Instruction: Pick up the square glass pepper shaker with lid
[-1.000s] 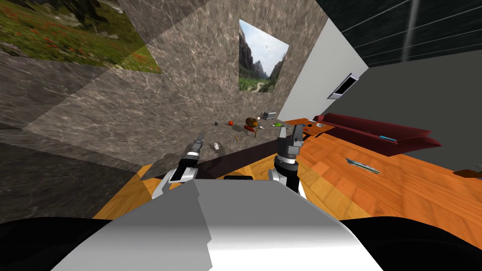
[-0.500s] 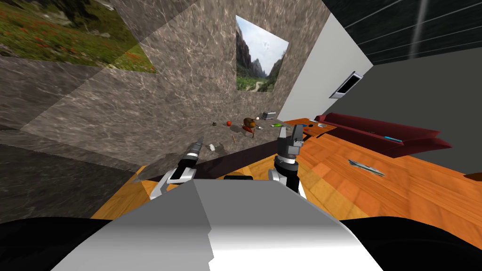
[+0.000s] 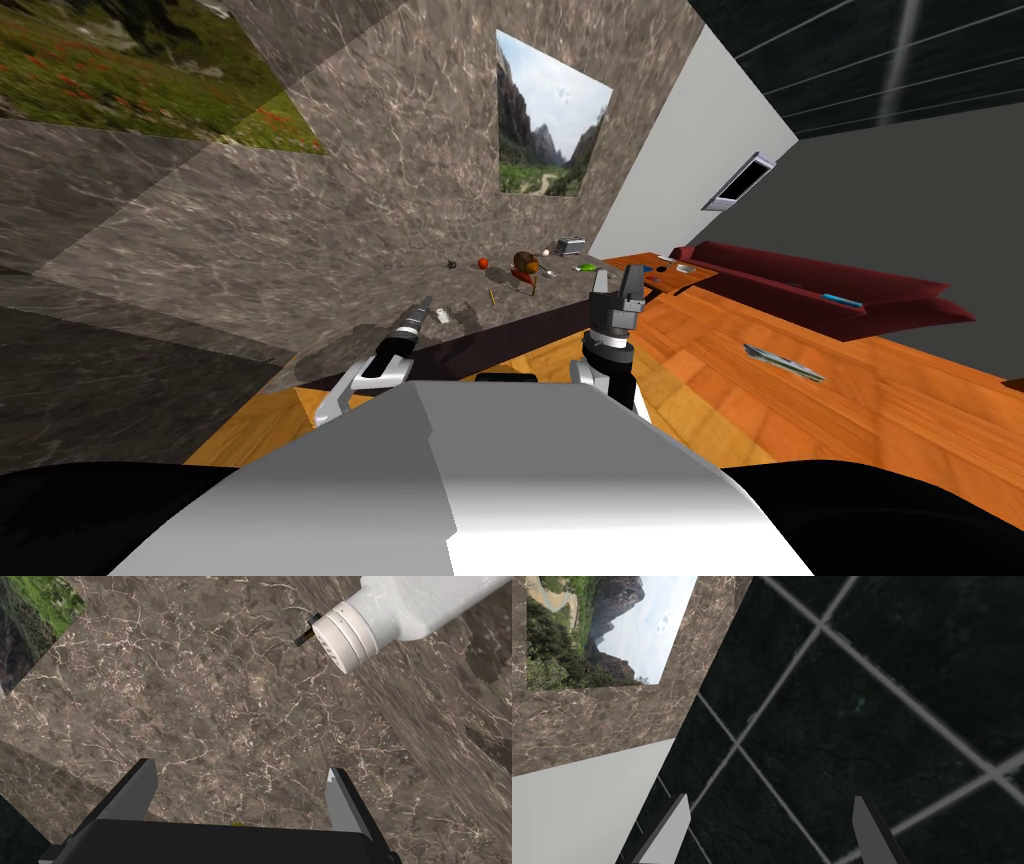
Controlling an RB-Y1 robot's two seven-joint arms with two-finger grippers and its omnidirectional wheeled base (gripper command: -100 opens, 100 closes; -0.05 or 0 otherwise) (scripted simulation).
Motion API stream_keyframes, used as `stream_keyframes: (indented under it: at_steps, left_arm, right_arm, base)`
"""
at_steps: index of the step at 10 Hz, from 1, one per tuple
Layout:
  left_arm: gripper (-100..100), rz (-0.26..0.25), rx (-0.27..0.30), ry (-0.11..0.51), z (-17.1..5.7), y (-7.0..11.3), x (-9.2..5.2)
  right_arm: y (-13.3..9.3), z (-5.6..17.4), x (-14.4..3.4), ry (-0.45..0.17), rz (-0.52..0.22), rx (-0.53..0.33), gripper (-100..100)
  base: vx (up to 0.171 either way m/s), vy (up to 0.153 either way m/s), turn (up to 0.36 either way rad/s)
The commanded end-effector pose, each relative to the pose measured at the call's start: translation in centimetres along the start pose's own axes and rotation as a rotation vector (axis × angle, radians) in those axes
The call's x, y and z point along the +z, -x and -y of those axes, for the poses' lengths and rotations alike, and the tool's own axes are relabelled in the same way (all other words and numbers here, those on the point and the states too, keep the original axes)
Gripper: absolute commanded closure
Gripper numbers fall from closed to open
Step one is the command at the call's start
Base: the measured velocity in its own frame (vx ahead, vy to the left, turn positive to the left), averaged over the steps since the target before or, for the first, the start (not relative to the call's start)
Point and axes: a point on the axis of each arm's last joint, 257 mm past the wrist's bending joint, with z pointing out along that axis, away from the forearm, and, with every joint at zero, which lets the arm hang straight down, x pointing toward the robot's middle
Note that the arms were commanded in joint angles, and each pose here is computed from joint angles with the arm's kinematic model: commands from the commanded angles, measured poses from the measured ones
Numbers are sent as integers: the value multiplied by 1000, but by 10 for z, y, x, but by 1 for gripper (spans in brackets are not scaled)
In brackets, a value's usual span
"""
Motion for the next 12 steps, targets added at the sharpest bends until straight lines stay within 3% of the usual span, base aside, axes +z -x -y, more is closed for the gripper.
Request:
stream_keyframes:
  at_steps: [1,3,6,7,12]
  left_arm:
    - [-100,-16,32,58,-20,-1,0]
    - [-100,-28,59,104,-37,0,-1]
    - [-100,-60,142,227,-82,6,-4]
    - [-100,-62,142,237,-84,6,-5]
    - [-100,-101,267,419,-146,26,-17]
  right_arm:
    - [0,0,0,0,0,0,0]
    - [0,0,0,0,0,0,0]
    - [0,0,0,0,0,0,0]
    - [0,0,0,0,0,0,0]
    - [0,0,0,0,0,0,0]
  base:
    - [41,-98,8]
    - [57,-118,29]
    - [52,-113,24]
    - [45,-98,18]
    - [52,-115,20]
